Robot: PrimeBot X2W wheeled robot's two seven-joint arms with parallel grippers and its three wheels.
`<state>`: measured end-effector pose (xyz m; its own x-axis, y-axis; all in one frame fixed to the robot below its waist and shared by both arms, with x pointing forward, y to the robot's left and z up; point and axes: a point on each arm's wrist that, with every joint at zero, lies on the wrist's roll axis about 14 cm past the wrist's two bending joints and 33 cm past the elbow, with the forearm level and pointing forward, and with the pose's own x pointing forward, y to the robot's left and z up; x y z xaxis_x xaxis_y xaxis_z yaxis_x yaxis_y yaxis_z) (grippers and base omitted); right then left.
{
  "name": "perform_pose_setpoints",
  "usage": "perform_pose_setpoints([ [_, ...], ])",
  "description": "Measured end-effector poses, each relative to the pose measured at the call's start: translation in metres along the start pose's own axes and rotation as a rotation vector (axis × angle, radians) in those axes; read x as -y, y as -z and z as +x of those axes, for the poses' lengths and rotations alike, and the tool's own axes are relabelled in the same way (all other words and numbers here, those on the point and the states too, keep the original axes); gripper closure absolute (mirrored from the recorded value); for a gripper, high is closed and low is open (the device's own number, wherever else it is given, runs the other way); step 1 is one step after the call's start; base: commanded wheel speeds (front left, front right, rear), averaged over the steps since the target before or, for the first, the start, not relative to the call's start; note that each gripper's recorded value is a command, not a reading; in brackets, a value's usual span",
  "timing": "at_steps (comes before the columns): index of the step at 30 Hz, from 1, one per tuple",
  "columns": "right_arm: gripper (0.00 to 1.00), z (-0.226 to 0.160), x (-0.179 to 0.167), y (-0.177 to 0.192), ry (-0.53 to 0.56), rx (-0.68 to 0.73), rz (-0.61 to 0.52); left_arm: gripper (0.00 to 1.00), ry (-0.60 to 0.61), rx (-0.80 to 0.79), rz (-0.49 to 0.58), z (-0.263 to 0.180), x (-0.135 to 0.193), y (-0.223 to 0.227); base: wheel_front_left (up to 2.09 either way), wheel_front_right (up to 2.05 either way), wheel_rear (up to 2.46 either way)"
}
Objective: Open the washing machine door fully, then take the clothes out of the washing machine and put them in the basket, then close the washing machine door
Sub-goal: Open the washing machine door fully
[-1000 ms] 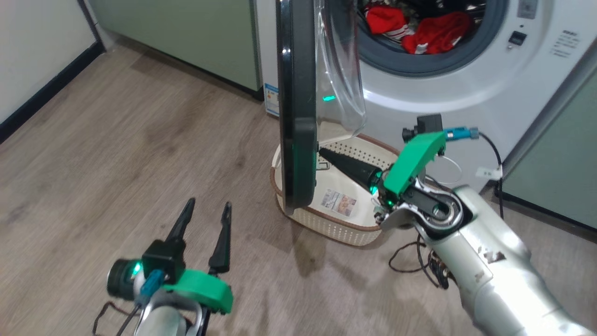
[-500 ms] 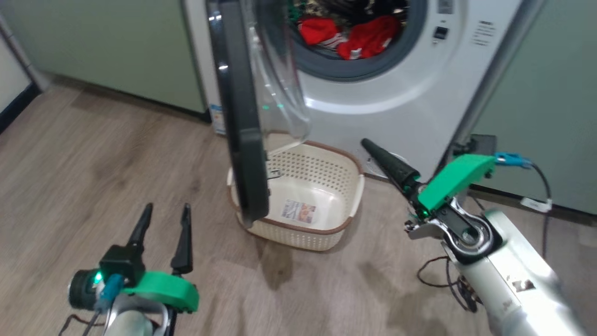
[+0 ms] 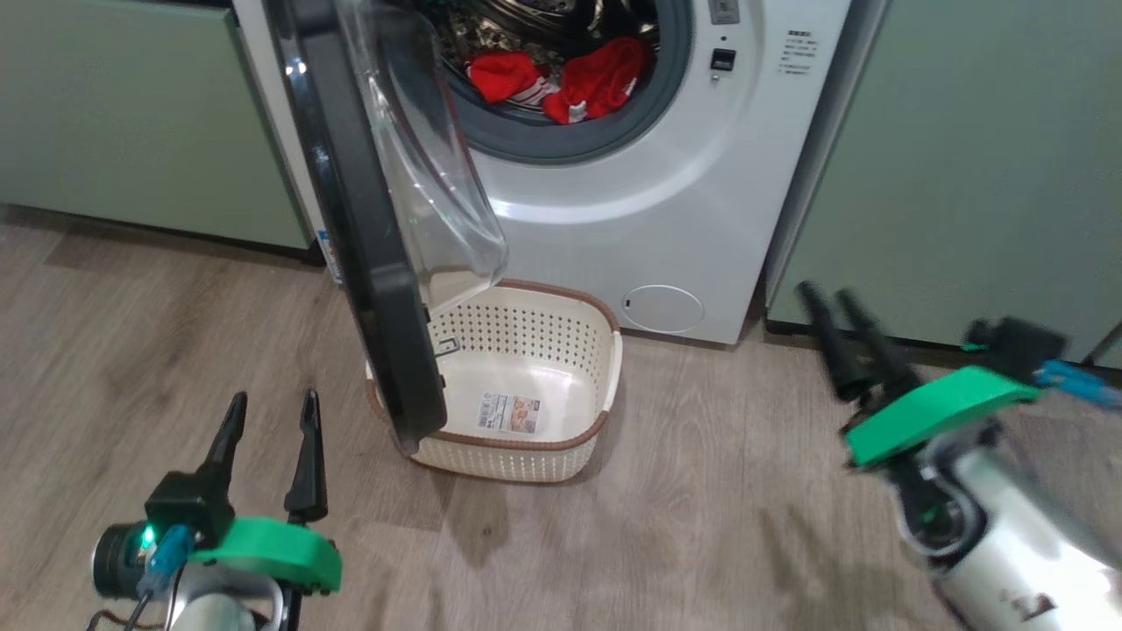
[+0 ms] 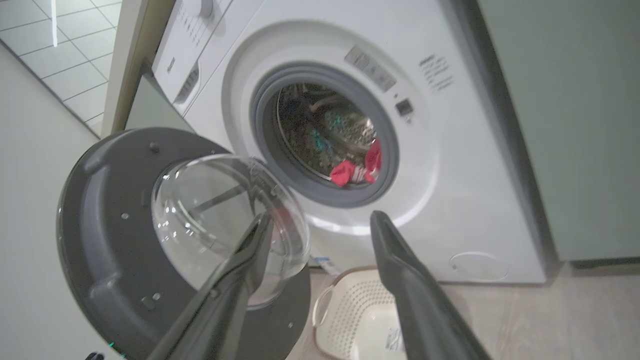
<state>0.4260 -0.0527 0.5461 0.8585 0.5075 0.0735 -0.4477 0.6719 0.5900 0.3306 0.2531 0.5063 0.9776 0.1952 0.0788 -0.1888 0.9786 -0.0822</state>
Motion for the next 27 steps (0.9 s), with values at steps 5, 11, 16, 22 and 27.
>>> perform_pose_setpoints([
  [5, 0.00, -0.017, 0.027, -0.055, 0.080, 0.177, -0.138, 0.00, 0.018, -0.015, -0.001, 0.001, 0.006, 0.005, 0.00, 0.00, 0.00],
  [11, 0.00, -0.053, 0.049, -0.059, 0.189, 0.247, -0.282, 0.00, 0.033, -0.020, -0.003, 0.003, 0.010, 0.007, 0.00, 0.00, 0.00],
  [16, 0.00, -0.075, 0.063, -0.059, 0.275, 0.271, -0.373, 0.00, 0.035, -0.024, -0.005, 0.003, 0.010, 0.008, 0.00, 0.00, 0.00],
  [22, 0.00, -0.090, 0.074, -0.039, 0.319, 0.194, -0.486, 0.00, 0.039, -0.039, -0.006, 0.002, 0.012, 0.013, 0.00, 0.00, 0.00],
  [27, 0.00, -0.097, 0.076, -0.031, 0.342, 0.164, -0.539, 0.00, 0.039, -0.048, -0.006, 0.001, 0.014, 0.016, 0.00, 0.00, 0.00],
])
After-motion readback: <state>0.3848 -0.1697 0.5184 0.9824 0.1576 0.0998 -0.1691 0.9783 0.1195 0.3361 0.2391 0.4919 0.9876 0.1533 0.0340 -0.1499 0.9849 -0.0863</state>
